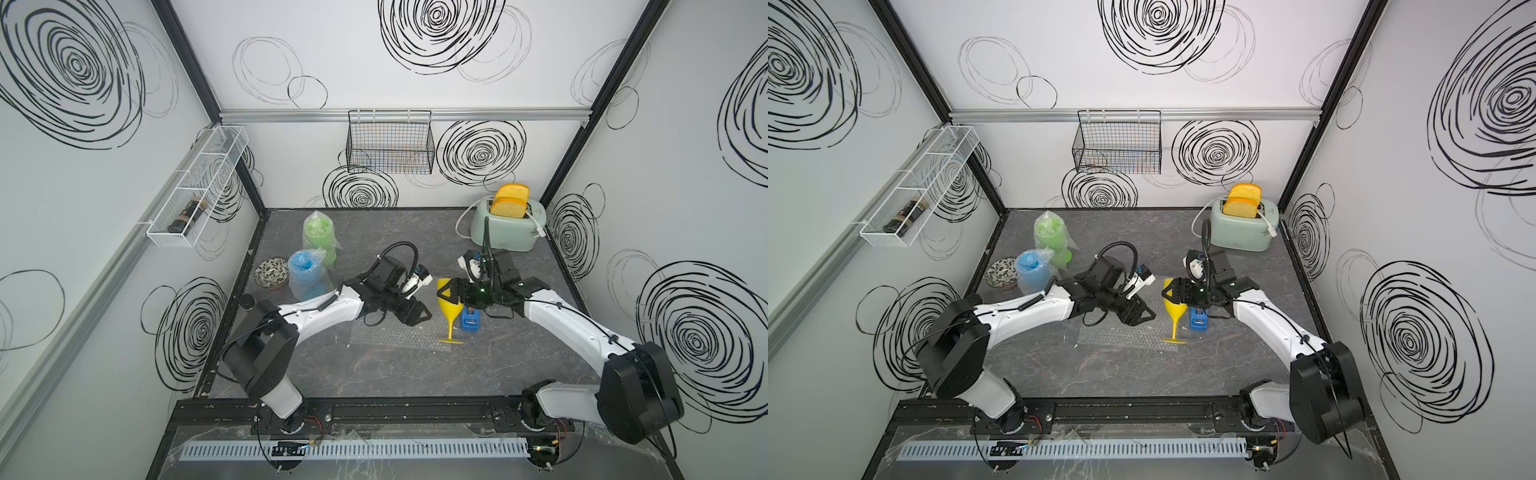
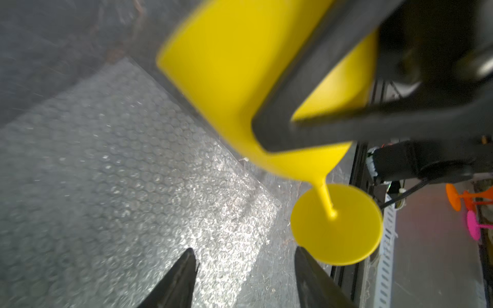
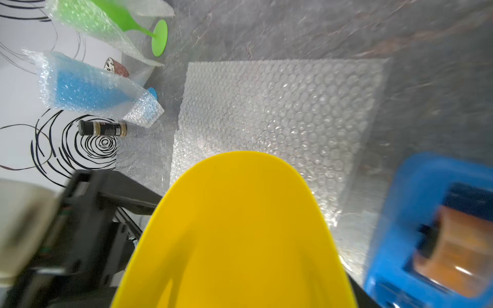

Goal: Wrap wine glasses in bubble wrap
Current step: Move the bubble wrap to the center of the board, then place the wine glass on the bubble wrap.

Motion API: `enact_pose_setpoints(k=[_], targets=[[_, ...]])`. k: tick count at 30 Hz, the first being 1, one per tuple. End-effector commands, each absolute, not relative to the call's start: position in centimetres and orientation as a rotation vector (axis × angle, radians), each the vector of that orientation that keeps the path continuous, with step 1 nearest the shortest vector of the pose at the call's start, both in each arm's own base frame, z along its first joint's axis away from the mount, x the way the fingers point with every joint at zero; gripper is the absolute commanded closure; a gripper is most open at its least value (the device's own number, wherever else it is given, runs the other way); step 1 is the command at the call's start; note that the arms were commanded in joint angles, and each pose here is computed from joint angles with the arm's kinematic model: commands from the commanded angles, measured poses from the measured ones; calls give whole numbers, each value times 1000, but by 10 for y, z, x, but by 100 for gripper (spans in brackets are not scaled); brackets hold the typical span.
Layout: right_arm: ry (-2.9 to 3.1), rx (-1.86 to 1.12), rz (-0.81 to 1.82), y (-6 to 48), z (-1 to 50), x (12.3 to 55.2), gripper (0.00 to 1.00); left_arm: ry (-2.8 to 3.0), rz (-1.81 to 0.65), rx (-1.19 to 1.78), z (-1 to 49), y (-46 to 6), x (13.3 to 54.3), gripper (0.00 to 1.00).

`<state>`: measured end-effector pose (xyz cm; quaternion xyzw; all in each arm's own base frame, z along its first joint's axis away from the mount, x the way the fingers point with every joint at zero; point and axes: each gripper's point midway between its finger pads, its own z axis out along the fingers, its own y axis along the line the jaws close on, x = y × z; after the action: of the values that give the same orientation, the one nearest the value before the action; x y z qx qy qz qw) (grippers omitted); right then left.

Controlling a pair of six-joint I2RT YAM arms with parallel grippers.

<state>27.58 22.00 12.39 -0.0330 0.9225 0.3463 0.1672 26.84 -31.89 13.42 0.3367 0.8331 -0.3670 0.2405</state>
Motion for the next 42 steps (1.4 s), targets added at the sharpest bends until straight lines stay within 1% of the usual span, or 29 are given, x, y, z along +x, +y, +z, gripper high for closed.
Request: enact_pose_setpoints(k=[1, 3, 6, 9, 13, 16, 18, 20, 23, 25, 29, 36, 42], targets=[[2603, 34, 996, 241, 121, 303, 29, 2321, -1045, 701, 132, -291, 287, 34], [2673, 58, 967, 250, 105, 311, 29, 2326, -1068, 602, 133, -278, 297, 33], [2761, 11, 928, 268, 84, 316, 26, 2334, -1063, 513, 136, -264, 310, 30], [2797, -9, 928, 283, 71, 320, 25, 2342, -1063, 467, 133, -258, 316, 28], [2849, 18, 897, 288, 57, 321, 24, 2381, -1082, 450, 125, -259, 315, 28], [2851, 36, 885, 289, 56, 319, 23, 2389, -1064, 426, 119, -256, 316, 28], [2861, 46, 906, 290, 56, 315, 22, 2408, -1050, 395, 108, -253, 316, 29], [2864, 52, 927, 291, 63, 313, 22, 2434, -1024, 369, 98, -248, 318, 32], [2840, 56, 941, 290, 78, 312, 21, 2469, -988, 313, 85, -240, 321, 40], [2838, 74, 983, 291, 83, 308, 21, 2493, -992, 303, 78, -240, 319, 41], [2841, 84, 1022, 295, 85, 305, 21, 2482, -1005, 325, 83, -245, 318, 41], [2886, 127, 1054, 299, 62, 296, 21, 2479, -994, 328, 84, -245, 319, 36], [2896, 145, 1049, 300, 57, 293, 20, 2486, -999, 341, 82, -249, 318, 36]])
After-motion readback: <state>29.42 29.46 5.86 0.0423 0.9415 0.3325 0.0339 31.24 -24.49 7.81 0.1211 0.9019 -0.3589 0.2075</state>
